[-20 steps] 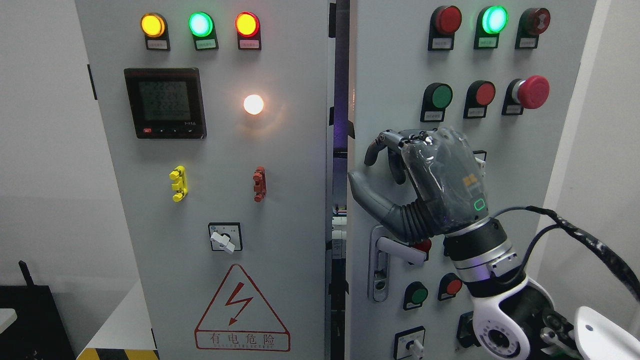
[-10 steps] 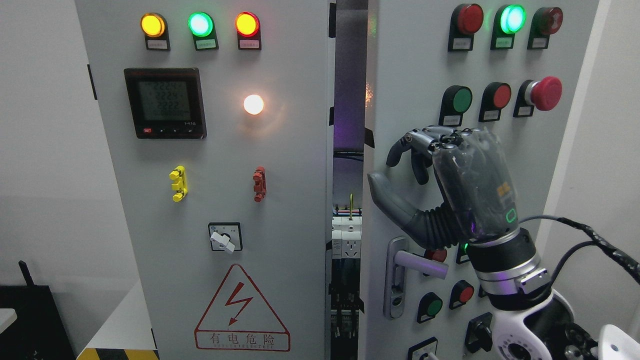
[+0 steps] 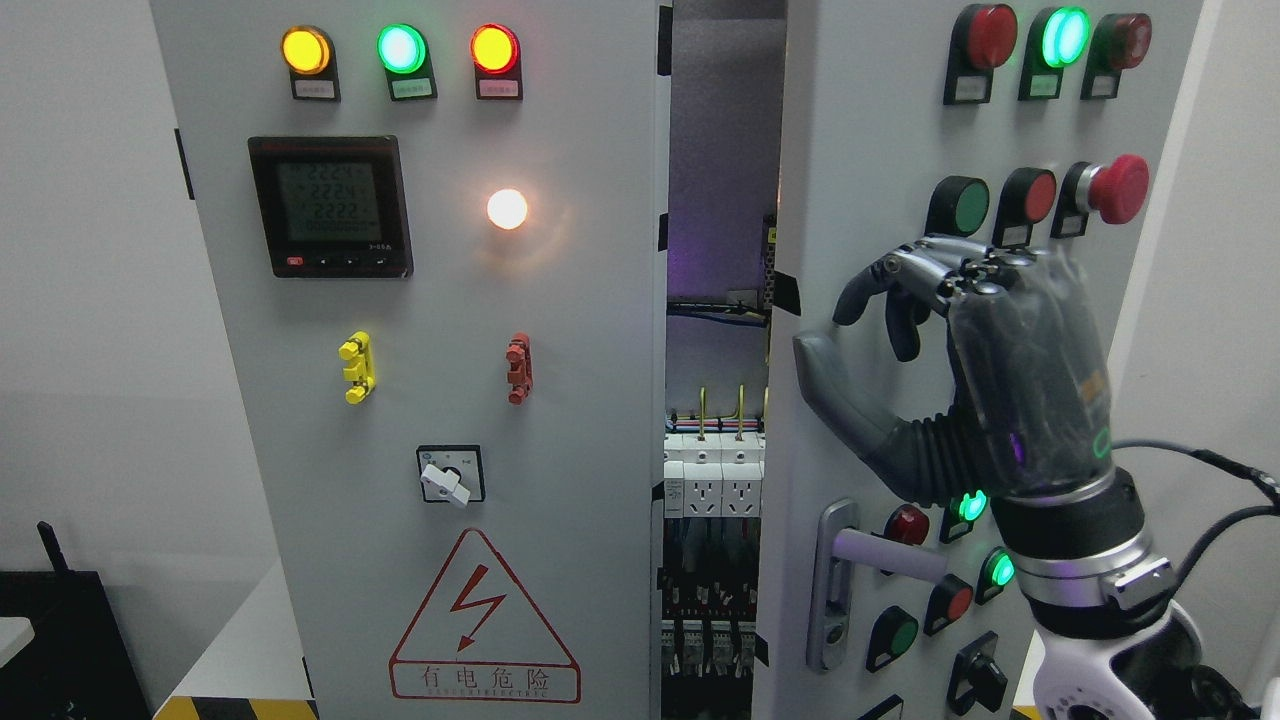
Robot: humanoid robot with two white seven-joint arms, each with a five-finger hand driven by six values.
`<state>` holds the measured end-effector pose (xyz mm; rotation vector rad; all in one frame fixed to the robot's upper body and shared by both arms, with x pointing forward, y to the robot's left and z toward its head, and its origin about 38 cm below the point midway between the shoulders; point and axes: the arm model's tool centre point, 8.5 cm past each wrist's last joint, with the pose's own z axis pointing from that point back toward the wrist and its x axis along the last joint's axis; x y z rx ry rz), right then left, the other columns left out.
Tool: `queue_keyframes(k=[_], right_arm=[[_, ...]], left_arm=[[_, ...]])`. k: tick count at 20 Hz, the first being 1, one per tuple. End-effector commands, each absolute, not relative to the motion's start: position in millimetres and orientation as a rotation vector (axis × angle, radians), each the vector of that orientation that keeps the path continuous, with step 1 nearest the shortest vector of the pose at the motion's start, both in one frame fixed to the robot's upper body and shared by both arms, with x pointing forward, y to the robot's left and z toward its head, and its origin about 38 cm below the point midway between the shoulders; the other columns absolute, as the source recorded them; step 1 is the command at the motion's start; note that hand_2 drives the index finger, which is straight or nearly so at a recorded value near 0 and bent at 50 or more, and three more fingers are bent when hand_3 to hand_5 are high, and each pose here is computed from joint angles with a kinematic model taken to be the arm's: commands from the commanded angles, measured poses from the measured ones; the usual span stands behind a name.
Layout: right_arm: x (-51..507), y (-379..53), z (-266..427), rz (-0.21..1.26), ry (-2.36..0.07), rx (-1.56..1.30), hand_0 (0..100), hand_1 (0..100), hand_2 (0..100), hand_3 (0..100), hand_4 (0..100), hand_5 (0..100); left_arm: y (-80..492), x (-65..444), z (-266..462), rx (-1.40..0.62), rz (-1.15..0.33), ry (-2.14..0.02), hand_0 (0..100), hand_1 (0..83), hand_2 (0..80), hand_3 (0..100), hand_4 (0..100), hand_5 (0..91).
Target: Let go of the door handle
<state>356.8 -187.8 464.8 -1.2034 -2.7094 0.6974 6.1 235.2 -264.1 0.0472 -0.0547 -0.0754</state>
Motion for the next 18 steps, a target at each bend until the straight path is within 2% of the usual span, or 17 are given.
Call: queue_keyframes(k=[1, 11, 18], right_arm=[[330.7, -219.9, 489.4, 0.530, -2.779, -1.320, 48, 35, 63, 100, 95, 100], [314.9, -256.8, 510.2, 0.377, -2.813, -1.448, 49, 35, 64, 100, 95, 100], [301.1, -313.0, 512.2, 0.205, -2.688, -1.622, 49, 35, 64, 100, 96, 100]], left_arm=[[235.2, 4.1, -264.0, 0.047, -0.074, -0.041, 12, 38.9, 0.0, 0, 0, 0.0], [235.2, 4.1, -264.0, 0.047, -0.074, -0.041, 12, 38.9, 0.0, 0, 0, 0.0], [235.2, 4.1, -264.0, 0.047, -0.074, -0.041, 12, 38.9, 0.0, 0, 0, 0.0]])
